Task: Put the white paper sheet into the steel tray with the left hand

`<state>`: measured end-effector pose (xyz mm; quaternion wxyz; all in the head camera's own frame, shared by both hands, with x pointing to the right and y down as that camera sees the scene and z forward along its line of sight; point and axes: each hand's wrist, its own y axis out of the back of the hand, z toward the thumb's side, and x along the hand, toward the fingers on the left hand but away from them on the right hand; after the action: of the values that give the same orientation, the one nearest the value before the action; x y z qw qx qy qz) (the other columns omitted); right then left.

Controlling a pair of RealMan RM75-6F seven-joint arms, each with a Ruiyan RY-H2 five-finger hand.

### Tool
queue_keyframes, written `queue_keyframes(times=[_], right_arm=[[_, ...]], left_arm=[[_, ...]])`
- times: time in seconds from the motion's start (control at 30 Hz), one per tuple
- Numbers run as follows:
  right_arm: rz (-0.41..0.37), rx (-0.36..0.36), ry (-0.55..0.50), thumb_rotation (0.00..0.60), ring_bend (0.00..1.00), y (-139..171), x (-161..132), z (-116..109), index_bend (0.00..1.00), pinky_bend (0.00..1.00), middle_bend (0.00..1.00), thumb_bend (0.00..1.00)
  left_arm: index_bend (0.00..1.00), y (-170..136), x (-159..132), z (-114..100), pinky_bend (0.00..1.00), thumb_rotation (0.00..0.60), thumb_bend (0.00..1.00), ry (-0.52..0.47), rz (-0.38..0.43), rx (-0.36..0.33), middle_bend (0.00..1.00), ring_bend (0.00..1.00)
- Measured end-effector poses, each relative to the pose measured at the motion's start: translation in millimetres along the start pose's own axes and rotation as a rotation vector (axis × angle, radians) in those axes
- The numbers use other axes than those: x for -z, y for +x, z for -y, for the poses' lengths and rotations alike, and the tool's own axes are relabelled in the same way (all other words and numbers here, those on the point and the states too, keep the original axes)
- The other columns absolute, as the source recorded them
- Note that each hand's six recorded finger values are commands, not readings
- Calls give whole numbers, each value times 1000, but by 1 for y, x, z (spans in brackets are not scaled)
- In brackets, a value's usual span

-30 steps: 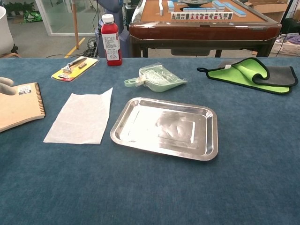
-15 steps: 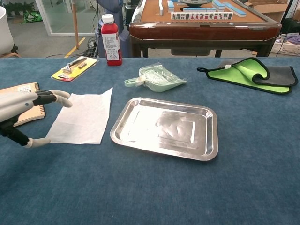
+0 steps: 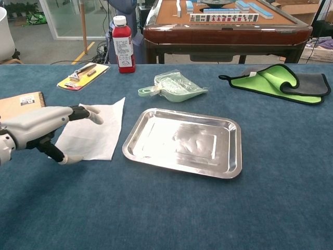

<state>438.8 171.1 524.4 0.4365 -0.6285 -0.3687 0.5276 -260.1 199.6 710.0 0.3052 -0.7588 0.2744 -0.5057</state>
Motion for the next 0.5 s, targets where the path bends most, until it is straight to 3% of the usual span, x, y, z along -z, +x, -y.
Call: queue_keyframes(times=[0.5], right_arm=[[11,1,-5,600,0,4,6,-1,81,51,169,64]], left_arm=[[210,25,-18,17,104,600,237,-14,-3,34,72,65]])
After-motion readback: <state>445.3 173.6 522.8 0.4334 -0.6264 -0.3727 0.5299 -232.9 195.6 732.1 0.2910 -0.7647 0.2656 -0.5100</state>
